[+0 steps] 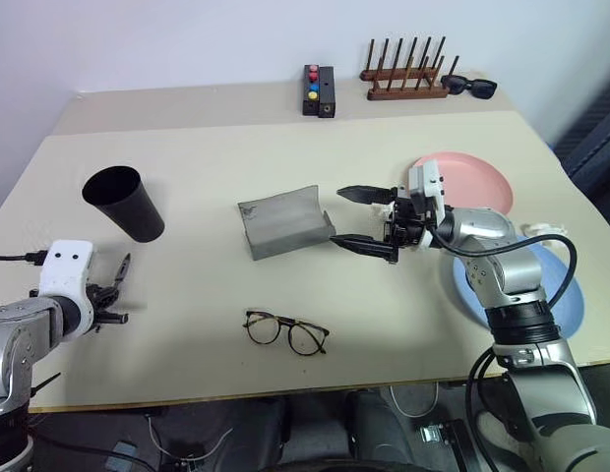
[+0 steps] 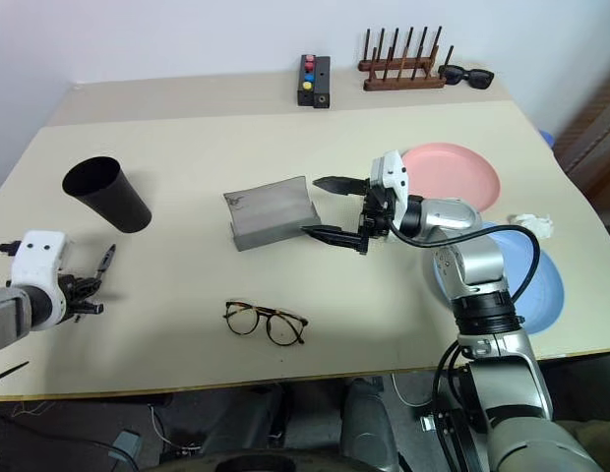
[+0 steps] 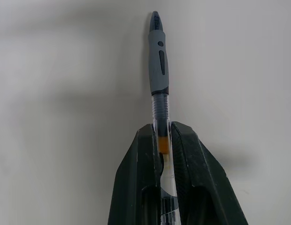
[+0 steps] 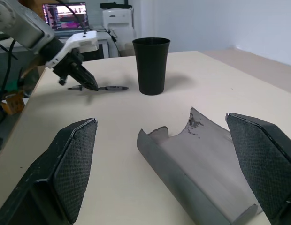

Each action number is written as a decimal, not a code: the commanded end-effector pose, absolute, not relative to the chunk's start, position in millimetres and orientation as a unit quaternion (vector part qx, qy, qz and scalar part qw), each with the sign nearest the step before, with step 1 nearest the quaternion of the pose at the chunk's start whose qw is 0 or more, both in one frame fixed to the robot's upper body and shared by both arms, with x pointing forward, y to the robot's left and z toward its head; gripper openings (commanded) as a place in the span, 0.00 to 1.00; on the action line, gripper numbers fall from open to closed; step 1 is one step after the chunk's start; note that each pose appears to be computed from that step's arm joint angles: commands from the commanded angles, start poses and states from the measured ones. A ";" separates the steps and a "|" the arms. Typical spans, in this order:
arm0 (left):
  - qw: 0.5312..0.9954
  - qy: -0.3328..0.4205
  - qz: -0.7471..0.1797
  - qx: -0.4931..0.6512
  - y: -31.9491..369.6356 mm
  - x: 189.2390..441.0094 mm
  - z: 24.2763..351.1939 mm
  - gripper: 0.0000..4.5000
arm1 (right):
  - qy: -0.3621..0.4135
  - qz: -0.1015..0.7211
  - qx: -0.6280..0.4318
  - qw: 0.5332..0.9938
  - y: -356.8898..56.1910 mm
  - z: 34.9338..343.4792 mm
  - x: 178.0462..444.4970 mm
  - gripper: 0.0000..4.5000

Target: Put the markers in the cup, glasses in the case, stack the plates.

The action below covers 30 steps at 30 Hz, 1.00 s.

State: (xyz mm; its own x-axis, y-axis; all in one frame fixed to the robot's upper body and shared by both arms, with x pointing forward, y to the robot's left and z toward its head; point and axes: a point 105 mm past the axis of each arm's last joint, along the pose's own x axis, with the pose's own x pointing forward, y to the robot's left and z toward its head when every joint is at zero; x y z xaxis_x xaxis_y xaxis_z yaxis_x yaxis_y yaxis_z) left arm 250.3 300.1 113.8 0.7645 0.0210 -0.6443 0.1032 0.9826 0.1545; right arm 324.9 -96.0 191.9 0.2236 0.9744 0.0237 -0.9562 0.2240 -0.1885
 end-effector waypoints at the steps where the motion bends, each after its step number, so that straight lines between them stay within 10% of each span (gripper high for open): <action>1: 0.947 0.280 -0.074 0.140 281.0 256.8 132.0 0.01 | -0.096 0.622 -0.078 0.773 -92.7 205.4 322.4 1.00; 13: 0.959 0.093 -0.146 0.225 240.2 283.1 169.0 0.01 | -0.098 0.603 -0.081 0.787 -99.6 203.0 323.6 1.00; 30: 0.985 -0.168 -0.026 0.042 238.9 355.7 265.2 0.01 | -0.105 0.592 -0.098 0.793 -103.1 202.6 335.6 1.00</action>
